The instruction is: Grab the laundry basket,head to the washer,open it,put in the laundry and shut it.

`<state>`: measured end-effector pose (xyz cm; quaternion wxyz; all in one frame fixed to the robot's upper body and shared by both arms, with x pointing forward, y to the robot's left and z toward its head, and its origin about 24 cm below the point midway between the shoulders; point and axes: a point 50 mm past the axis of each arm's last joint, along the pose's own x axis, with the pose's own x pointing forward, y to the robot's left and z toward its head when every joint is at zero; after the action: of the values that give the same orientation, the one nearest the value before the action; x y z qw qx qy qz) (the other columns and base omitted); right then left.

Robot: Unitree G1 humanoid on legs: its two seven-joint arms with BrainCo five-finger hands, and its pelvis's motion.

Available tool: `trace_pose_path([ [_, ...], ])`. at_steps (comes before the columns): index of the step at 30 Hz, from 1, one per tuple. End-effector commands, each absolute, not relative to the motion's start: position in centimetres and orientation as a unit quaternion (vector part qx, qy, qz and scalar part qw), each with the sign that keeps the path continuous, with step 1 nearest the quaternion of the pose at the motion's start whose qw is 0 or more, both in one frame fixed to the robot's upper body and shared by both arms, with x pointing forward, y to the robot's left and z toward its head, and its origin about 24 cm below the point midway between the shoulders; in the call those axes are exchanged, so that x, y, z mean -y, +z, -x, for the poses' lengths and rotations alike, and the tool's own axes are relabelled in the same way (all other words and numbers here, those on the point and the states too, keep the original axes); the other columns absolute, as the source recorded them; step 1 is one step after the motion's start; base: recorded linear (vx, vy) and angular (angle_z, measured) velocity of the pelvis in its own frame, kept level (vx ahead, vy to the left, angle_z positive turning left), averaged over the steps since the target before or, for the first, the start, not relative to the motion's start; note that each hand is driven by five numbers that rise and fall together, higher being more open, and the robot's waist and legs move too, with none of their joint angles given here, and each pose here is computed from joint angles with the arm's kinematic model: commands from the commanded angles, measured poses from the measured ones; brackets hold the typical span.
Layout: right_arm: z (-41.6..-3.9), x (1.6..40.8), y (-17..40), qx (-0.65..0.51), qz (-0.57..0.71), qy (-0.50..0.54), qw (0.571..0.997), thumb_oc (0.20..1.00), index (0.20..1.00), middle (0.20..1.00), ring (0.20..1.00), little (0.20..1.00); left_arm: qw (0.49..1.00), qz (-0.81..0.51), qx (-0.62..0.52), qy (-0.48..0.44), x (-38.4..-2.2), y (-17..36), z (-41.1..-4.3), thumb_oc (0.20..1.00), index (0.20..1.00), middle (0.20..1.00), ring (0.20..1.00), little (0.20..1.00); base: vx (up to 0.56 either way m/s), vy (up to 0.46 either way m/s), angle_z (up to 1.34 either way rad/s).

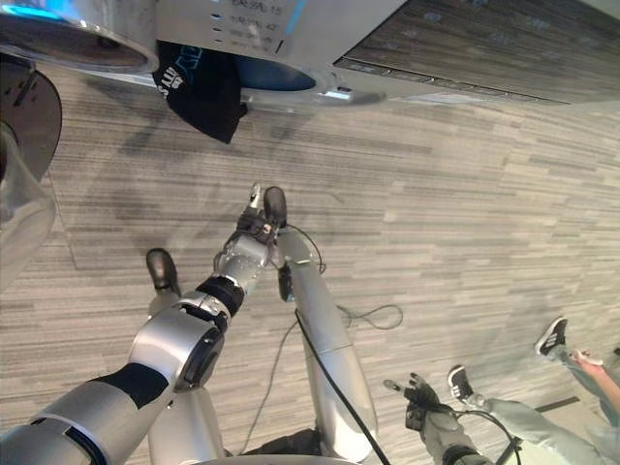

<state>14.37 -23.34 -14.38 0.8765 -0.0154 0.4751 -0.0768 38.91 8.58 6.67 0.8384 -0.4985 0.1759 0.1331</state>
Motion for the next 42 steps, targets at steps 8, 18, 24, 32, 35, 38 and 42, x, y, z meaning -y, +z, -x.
trace_pose_path([
  [8,-12.4,24.0,-14.9,-0.500,0.021,-0.099,0.860,1.000,1.000,1.000,1.000,1.000,0.841,0.525,-0.069,0.113,-11.2,14.8,-42.0,1.000,1.000,1.000,1.000,1.000,0.08,-0.018,-0.06],
  [18,-12.7,24.7,-14.6,-0.487,-0.008,-0.126,0.864,1.000,1.000,1.000,1.000,1.000,0.840,0.506,0.112,0.158,-19.6,27.0,-42.7,1.000,1.000,1.000,1.000,1.000,0.09,-0.037,-0.14],
  [24,-11.8,25.4,-14.6,-0.486,-0.010,-0.145,0.862,1.000,1.000,1.000,1.000,1.000,0.829,0.487,0.156,0.226,-24.4,29.3,-41.5,1.000,1.000,1.000,1.000,1.000,0.02,0.006,-0.04],
  [32,-14.1,25.5,-13.8,-0.455,-0.014,-0.153,0.877,1.000,1.000,1.000,1.000,1.000,0.840,0.486,0.101,0.220,-21.5,25.8,-42.4,1.000,1.000,1.000,1.000,1.000,-0.02,0.013,0.03],
  [35,-14.4,25.9,-13.5,-0.449,-0.015,-0.160,0.879,1.000,1.000,1.000,1.000,1.000,0.836,0.504,0.073,0.204,-19.1,23.9,-42.8,1.000,1.000,1.000,1.000,1.000,-0.04,0.018,0.18],
  [38,-14.3,26.4,-13.4,-0.448,-0.012,-0.162,0.879,1.000,1.000,1.000,1.000,1.000,0.836,0.513,0.060,0.184,-16.8,23.0,-42.9,1.000,1.000,1.000,1.000,1.000,-0.04,0.002,0.18],
  [42,-14.5,26.7,-13.2,-0.444,-0.013,-0.166,0.881,1.000,1.000,1.000,1.000,1.000,0.841,0.511,0.043,0.172,-15.1,21.3,-42.8,1.000,1.000,1.000,1.000,1.000,-0.05,0.025,0.05],
])
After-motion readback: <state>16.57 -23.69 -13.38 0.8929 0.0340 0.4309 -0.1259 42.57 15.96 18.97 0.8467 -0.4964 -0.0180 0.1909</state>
